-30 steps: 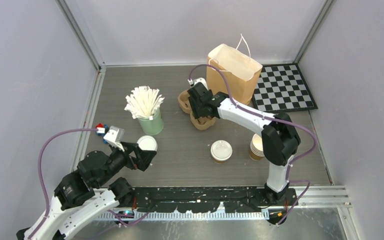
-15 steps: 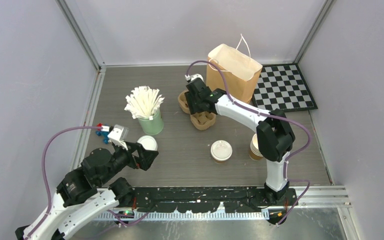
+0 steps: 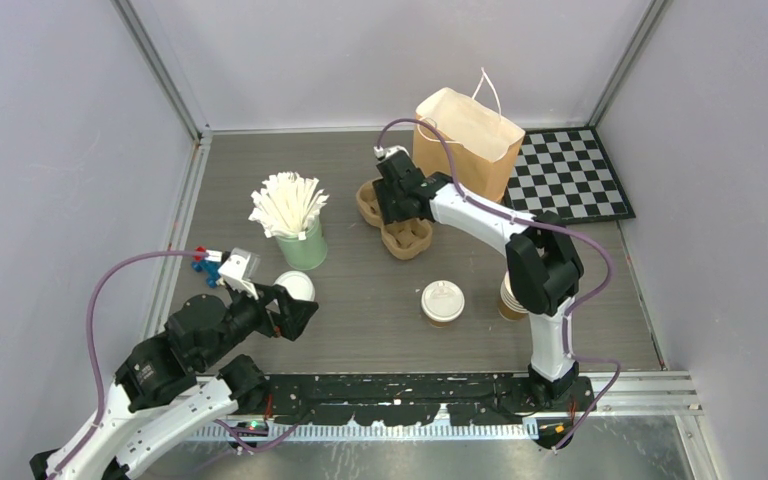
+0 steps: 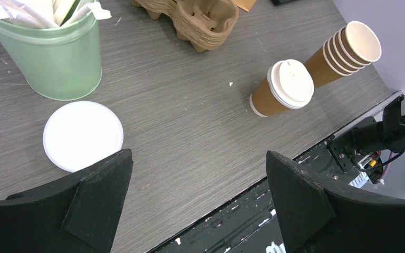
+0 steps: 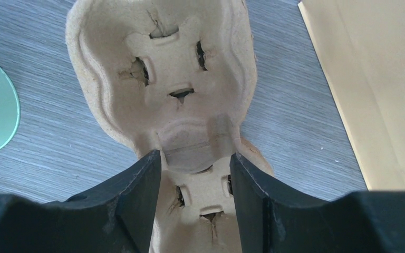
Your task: Pack the takeout coffee
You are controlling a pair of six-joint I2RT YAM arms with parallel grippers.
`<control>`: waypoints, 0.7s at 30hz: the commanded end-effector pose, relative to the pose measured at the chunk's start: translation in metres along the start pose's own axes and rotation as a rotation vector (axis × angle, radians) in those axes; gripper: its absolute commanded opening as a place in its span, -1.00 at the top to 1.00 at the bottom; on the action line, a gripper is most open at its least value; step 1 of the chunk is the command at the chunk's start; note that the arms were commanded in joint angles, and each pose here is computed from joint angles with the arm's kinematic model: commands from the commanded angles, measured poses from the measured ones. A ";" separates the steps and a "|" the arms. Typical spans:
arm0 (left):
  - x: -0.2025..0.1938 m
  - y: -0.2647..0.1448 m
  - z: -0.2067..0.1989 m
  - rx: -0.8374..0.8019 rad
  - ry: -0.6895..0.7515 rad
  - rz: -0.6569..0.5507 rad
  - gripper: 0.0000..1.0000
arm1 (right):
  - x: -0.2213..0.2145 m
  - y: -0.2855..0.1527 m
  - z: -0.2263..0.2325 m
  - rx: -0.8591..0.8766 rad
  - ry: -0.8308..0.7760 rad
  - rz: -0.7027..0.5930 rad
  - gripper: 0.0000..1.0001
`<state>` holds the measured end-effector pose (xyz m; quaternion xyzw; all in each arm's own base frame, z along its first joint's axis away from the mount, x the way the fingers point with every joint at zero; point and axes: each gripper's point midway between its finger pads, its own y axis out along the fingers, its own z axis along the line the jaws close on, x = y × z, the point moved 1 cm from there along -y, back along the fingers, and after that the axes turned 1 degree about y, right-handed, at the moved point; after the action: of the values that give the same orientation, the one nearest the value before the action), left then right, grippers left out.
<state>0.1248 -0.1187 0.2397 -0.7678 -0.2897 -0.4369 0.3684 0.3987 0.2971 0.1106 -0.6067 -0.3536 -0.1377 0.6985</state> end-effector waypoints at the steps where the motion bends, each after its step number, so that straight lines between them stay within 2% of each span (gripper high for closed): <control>1: 0.007 0.004 -0.004 -0.013 0.006 -0.019 -0.98 | 0.026 -0.003 0.008 0.031 0.003 -0.063 -0.10; 21: 0.008 0.002 -0.004 -0.017 0.004 -0.031 -0.98 | 0.016 0.010 0.008 0.014 -0.045 0.004 -0.05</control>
<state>0.1253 -0.1195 0.2384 -0.7680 -0.2869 -0.4359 0.3713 0.4083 0.3085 0.1047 -0.6054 -0.3587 -0.1206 0.7002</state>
